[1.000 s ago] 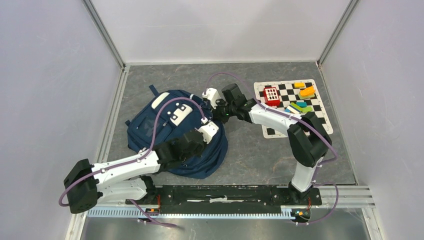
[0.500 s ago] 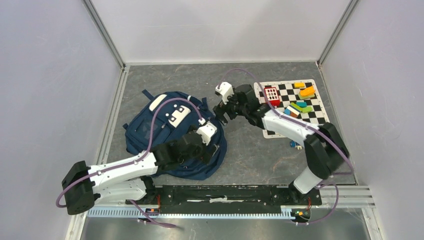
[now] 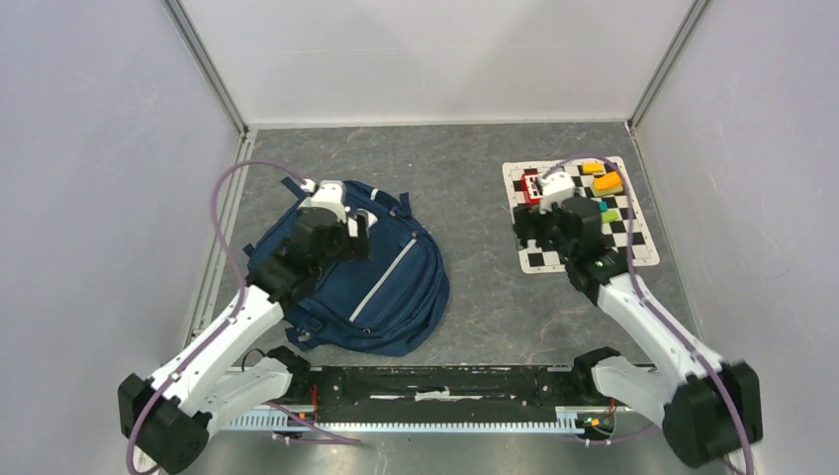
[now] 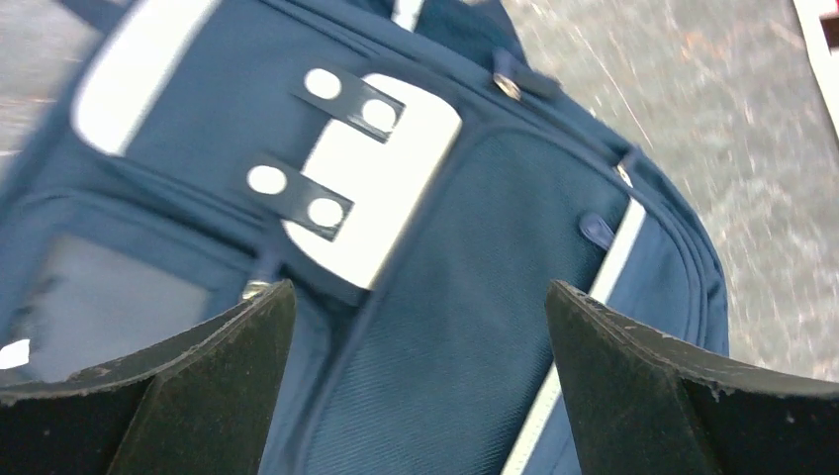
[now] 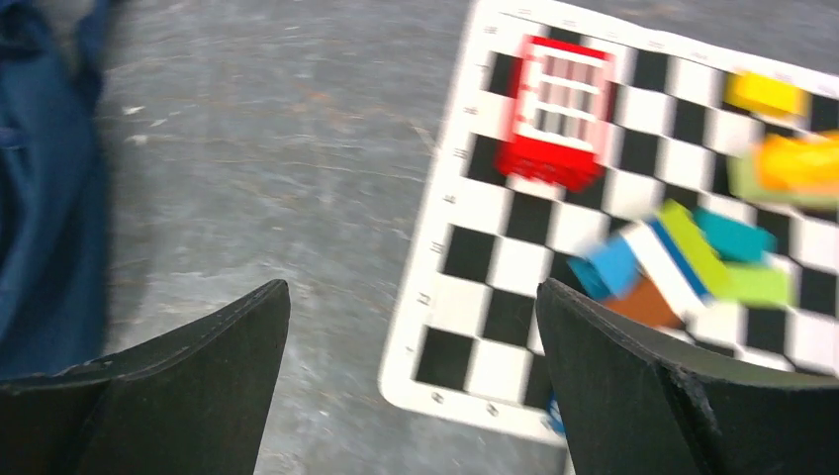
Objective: Pack the student bag
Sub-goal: Zip the student bag at the center of the board, then reset both arms
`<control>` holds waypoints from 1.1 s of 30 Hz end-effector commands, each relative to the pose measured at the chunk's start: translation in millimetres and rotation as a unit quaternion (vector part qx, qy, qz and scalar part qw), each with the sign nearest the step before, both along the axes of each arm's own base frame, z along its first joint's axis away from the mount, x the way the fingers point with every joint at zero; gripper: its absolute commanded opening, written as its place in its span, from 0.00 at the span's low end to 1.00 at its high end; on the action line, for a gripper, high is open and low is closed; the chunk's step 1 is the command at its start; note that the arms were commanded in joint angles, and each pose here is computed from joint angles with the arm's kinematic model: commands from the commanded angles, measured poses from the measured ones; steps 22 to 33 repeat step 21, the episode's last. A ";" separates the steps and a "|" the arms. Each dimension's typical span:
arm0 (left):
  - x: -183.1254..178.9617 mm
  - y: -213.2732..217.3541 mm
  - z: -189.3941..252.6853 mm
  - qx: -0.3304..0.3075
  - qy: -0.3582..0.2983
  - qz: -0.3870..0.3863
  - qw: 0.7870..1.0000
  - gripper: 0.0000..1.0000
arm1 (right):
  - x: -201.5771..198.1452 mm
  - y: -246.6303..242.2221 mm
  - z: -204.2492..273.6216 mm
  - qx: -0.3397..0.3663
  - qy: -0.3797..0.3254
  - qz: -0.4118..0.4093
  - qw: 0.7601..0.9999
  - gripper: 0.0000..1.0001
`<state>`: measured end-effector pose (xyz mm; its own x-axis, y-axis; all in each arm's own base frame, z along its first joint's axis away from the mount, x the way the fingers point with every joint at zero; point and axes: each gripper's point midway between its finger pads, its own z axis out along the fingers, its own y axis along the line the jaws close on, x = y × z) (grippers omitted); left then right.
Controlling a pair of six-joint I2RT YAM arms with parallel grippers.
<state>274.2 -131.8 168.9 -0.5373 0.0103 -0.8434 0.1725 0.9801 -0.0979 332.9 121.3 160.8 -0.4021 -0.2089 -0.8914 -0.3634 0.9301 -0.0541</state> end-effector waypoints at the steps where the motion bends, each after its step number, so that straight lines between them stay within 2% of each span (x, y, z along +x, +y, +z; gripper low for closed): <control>1: 1.8 45.8 65.2 0.007 -0.068 0.090 0.994 1.00 | -19.6 -60.2 34.3 -0.004 -0.075 -0.114 0.991 0.98; 5: -11.7 98.0 98.2 0.056 -0.130 0.183 0.973 1.00 | -36.2 -88.1 64.6 -0.023 -0.168 -0.153 0.973 0.98; 7: -19.2 108.9 104.2 0.052 -0.146 0.204 0.967 1.00 | -43.1 -97.8 72.5 -0.018 -0.210 -0.172 0.962 0.98; 10: -28.1 116.4 107.1 0.030 -0.166 0.218 0.961 1.00 | -50.7 -98.9 73.7 -0.002 -0.235 -0.172 0.957 0.98; 14: -34.3 122.9 112.7 0.023 -0.180 0.227 0.957 1.00 | -52.6 -99.0 74.4 0.000 -0.243 -0.170 0.955 0.98; 33: -34.3 119.4 109.9 0.029 -0.174 0.213 0.961 1.00 | -51.6 -98.8 73.8 -0.006 -0.235 -0.169 0.957 0.98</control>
